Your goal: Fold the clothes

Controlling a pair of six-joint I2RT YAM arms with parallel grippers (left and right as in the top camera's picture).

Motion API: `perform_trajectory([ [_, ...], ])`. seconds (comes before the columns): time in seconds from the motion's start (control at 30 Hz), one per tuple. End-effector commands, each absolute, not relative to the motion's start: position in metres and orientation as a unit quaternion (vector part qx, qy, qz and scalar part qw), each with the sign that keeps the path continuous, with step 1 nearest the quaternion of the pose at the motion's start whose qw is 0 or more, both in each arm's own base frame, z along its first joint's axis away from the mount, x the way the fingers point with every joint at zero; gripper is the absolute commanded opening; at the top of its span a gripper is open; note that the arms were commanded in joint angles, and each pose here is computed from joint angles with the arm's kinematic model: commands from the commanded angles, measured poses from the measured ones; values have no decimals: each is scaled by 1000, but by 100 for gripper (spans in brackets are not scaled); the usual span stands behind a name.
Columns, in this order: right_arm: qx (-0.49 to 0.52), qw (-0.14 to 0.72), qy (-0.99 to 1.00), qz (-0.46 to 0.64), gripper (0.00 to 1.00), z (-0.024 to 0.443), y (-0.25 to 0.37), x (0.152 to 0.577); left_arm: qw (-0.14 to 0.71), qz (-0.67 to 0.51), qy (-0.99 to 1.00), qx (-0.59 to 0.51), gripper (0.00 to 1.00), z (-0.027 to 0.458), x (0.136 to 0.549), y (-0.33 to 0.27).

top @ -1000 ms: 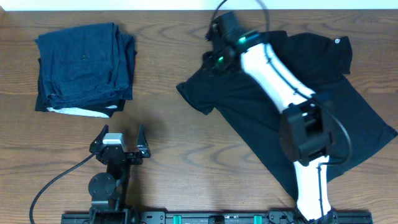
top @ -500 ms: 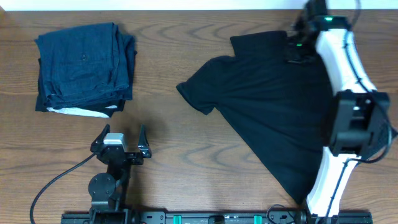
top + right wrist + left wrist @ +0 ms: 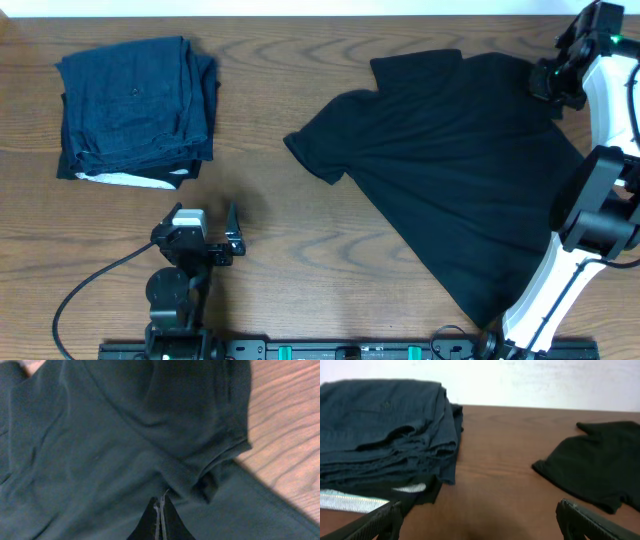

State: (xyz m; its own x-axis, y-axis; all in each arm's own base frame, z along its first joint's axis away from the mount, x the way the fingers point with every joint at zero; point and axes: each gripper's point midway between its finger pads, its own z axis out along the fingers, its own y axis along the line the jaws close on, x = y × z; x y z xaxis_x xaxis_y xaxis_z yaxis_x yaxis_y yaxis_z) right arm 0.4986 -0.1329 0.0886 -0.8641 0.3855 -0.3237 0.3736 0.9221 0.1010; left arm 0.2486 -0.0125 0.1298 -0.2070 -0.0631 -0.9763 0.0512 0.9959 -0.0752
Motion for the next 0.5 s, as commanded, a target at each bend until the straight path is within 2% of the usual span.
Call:
perform_trajectory([
  [0.0,192,156,969,0,1,65,-149,497,615,-52,787,3,98,118,248,-16],
  [0.3,210,133,968,-14,1,9,-172,499,624,-53,779,4,98,124,249,-17],
  [0.47,211,144,967,-18,1,3,-185,503,623,-65,779,14,98,124,249,-22],
])
